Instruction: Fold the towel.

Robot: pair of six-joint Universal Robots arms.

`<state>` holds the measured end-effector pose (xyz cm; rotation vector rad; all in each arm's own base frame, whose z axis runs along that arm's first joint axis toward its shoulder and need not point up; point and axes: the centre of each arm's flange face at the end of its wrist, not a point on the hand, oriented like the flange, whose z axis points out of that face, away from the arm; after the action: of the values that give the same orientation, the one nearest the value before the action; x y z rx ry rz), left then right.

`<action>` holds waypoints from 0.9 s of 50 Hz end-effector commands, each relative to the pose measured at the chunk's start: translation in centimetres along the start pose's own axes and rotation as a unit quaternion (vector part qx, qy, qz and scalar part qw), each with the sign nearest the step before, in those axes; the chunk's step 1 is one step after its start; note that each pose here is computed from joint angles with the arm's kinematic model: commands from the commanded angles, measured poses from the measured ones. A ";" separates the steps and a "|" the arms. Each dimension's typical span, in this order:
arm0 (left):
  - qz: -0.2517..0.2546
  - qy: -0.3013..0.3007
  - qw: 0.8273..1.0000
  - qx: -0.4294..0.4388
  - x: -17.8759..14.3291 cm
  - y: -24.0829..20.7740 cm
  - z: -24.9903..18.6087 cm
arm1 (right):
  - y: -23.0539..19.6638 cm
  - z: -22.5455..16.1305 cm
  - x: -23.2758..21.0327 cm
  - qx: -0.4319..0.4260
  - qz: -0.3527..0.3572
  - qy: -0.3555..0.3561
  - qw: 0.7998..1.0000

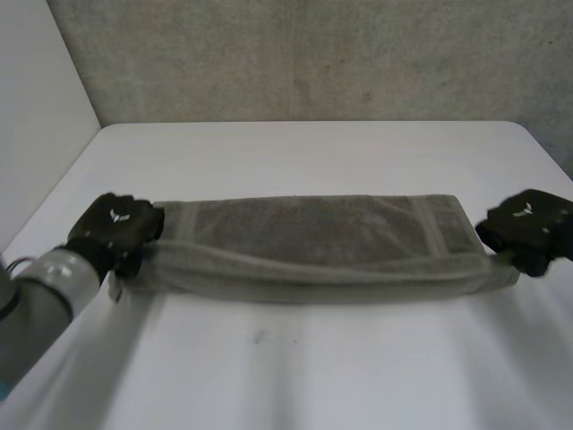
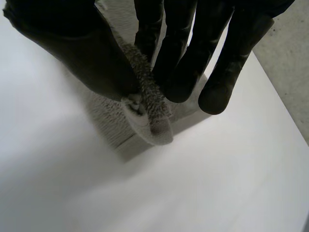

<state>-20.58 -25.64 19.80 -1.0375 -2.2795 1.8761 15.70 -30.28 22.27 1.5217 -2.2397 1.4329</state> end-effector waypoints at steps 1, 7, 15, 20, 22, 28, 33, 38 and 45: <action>-0.027 0.009 1.000 0.011 -0.4 0.0 7.1 | -2.1 6.6 1.3 0.027 0.032 0.012 0.999; -0.061 -0.008 0.998 0.027 -1.0 -0.1 12.1 | -2.6 12.0 2.8 0.045 0.053 0.049 0.996; -0.063 -0.023 0.997 0.023 -1.2 0.2 15.8 | -2.9 16.4 3.3 0.058 0.043 0.099 0.992; -0.065 -0.020 0.998 0.002 -0.9 1.3 17.1 | -2.7 18.1 3.8 0.070 0.037 0.126 0.989; -0.065 -0.020 0.998 0.003 -1.0 1.3 17.3 | -2.5 18.4 3.8 0.071 0.037 0.127 0.989; -0.063 -0.024 0.998 0.011 -1.2 1.2 17.9 | -2.2 19.0 3.6 0.074 0.035 0.128 0.988; -0.062 -0.036 0.997 0.010 -1.5 1.2 18.4 | -1.9 19.5 3.5 0.076 0.034 0.134 0.987; -0.063 -0.041 0.997 0.003 -1.4 1.7 18.7 | -1.9 19.9 3.7 0.085 0.030 0.145 0.985; -0.062 -0.046 0.997 -0.002 -1.3 1.6 18.5 | -3.7 20.0 3.2 0.115 0.018 0.169 0.979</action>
<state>-26.25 -42.49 13.52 -0.8105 -2.3248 1.9048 23.53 -47.28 14.17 1.1933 -2.0460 1.7764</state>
